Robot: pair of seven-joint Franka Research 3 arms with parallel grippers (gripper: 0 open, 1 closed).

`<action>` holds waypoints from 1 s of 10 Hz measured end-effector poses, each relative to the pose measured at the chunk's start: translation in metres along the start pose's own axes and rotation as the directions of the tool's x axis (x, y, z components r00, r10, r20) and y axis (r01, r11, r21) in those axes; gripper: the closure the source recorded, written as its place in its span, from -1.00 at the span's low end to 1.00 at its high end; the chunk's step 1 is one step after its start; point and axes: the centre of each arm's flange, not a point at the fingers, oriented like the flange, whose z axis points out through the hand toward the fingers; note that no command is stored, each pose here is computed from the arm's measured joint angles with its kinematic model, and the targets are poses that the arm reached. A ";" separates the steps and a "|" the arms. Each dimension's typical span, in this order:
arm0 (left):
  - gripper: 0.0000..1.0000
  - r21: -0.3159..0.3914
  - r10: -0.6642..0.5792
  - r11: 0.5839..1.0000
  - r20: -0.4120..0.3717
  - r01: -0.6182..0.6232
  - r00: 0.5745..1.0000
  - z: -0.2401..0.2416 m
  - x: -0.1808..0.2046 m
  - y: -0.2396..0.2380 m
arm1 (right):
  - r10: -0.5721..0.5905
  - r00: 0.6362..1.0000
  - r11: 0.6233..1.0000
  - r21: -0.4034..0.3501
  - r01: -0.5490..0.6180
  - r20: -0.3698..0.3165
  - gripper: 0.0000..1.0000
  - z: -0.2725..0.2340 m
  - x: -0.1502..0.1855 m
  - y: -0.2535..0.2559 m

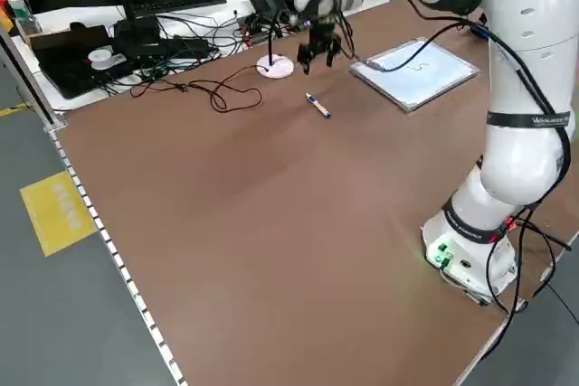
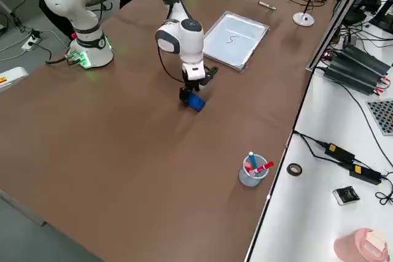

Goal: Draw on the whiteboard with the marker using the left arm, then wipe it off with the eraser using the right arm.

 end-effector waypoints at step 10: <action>-0.99 0.086 -0.010 0.996 -0.129 0.021 0.992 -0.238 -0.017 0.005 | -0.005 1.000 1.000 -0.002 0.005 -0.018 -1.00 0.006 0.001 0.000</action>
